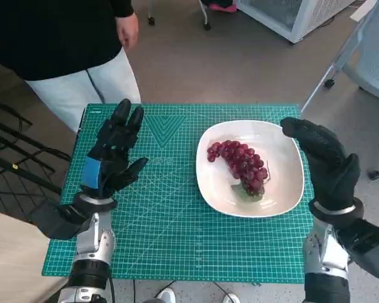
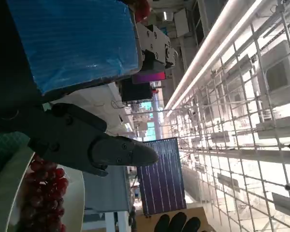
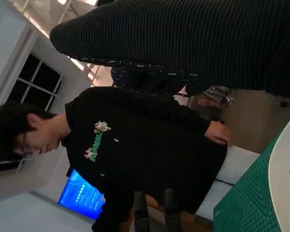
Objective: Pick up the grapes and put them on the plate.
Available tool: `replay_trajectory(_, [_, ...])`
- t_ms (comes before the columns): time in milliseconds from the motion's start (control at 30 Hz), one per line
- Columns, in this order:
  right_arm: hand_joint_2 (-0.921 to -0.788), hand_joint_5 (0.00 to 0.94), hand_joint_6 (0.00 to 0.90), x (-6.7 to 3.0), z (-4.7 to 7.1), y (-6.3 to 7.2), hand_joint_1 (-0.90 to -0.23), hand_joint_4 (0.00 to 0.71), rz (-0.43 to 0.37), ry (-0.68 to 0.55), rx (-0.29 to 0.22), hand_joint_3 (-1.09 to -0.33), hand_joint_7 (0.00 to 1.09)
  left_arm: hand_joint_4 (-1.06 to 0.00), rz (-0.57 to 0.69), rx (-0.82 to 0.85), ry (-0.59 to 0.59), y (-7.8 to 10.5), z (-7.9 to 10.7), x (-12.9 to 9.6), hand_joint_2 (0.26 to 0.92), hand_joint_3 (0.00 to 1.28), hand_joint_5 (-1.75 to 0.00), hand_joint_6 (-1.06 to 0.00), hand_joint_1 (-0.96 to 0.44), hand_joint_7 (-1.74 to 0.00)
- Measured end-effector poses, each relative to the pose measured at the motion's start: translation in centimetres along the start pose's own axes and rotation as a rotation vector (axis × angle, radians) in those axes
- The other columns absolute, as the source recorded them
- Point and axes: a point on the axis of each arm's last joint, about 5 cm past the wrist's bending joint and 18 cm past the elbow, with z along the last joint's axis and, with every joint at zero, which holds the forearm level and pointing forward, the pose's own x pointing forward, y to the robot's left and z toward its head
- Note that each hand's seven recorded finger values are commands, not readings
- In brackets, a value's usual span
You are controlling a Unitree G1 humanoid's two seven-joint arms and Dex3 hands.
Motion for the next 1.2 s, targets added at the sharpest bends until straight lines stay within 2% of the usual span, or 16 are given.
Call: replay_trajectory(1200, [-0.921,0.002,0.001,-0.07,-0.12,0.01,-0.531,0.181,-0.007,0.005,0.002,-0.631,0.37,-0.26,-0.043,-0.023,0.033,-0.90,-0.37,0.15,0.921,0.24,0.00,-0.34,-0.31,-0.01])
